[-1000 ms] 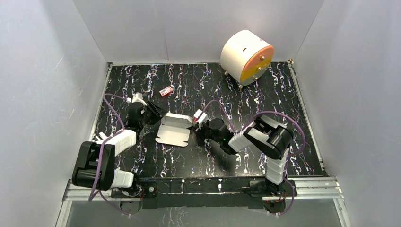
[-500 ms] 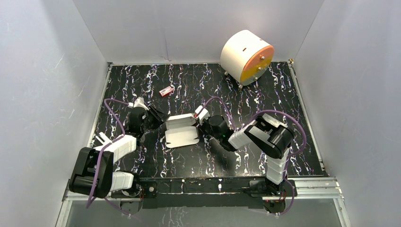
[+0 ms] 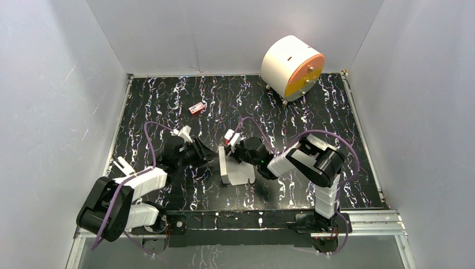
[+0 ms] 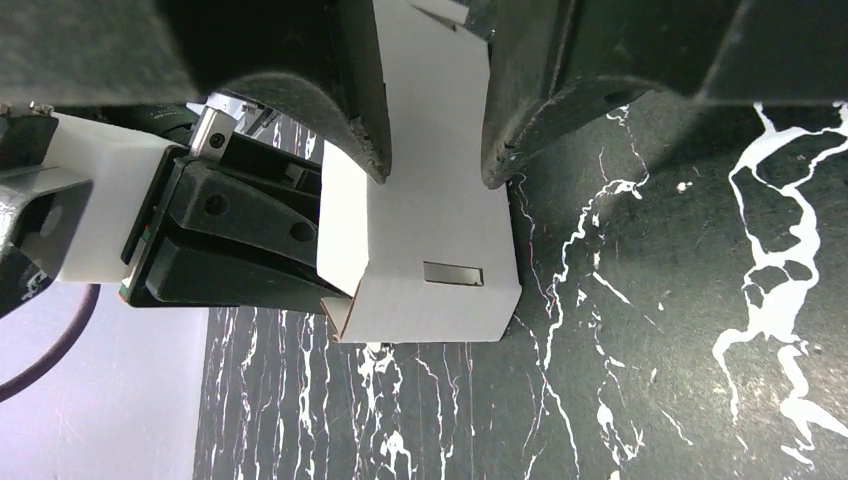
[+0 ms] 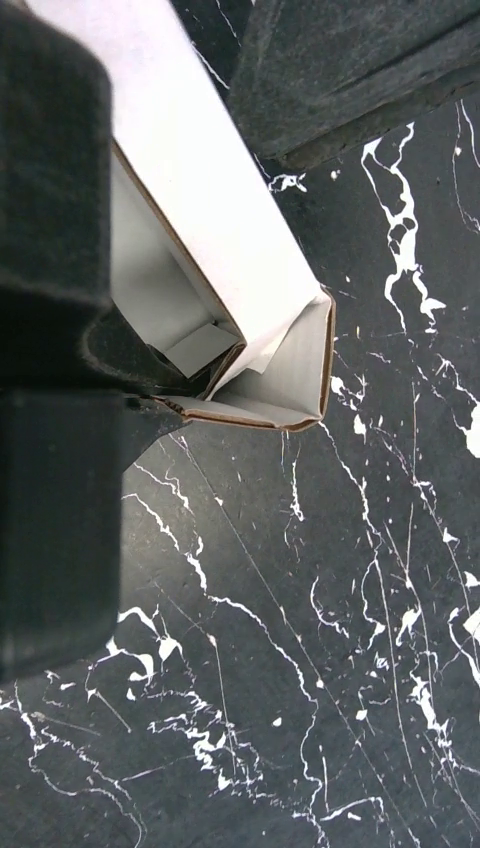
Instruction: Fold the paper box
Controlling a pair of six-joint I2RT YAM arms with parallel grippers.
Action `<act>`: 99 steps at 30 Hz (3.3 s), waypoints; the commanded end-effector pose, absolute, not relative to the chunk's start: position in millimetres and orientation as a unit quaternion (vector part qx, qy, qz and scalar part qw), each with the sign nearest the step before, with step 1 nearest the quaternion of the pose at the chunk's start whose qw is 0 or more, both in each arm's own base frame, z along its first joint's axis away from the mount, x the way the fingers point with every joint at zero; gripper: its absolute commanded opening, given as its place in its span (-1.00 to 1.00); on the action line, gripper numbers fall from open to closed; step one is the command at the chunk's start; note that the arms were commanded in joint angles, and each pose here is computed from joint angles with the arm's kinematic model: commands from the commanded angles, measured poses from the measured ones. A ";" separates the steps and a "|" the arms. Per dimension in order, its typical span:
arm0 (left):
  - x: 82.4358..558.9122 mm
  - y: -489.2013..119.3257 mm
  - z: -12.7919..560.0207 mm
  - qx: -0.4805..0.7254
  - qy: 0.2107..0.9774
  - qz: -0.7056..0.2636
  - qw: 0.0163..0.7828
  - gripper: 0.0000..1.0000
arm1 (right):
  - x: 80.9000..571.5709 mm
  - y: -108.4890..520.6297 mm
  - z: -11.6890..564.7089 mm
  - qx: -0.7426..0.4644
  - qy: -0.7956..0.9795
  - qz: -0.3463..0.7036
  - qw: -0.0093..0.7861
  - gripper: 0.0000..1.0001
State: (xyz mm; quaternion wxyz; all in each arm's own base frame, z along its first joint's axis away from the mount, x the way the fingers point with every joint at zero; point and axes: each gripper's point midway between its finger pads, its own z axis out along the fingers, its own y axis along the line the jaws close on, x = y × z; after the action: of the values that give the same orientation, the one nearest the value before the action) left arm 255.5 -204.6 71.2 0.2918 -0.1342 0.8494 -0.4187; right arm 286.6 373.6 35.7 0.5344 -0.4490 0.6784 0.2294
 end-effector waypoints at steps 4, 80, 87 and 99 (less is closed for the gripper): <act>253.4 -219.6 79.4 -0.112 0.847 -0.438 0.281 -0.10 | 278.7 373.1 30.0 -0.464 0.659 0.238 0.542 -1.00; 270.6 -235.5 72.1 0.135 0.907 -0.179 0.355 -0.94 | 249.2 344.0 52.0 -0.436 0.662 0.314 0.522 -0.72; 266.9 -226.7 68.9 0.173 0.917 -0.144 0.331 -0.98 | 254.1 319.5 68.8 -0.444 0.665 0.299 0.521 -0.40; 257.8 -230.3 70.2 0.233 0.911 -0.149 0.306 -0.99 | 301.6 281.6 109.2 -0.460 0.646 0.298 0.531 -0.22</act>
State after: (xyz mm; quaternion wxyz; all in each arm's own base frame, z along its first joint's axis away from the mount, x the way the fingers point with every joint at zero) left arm 266.3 -235.3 72.2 0.3286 0.2003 0.9098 -0.1554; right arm 283.2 279.4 88.7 0.5214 -0.4345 0.6770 0.2848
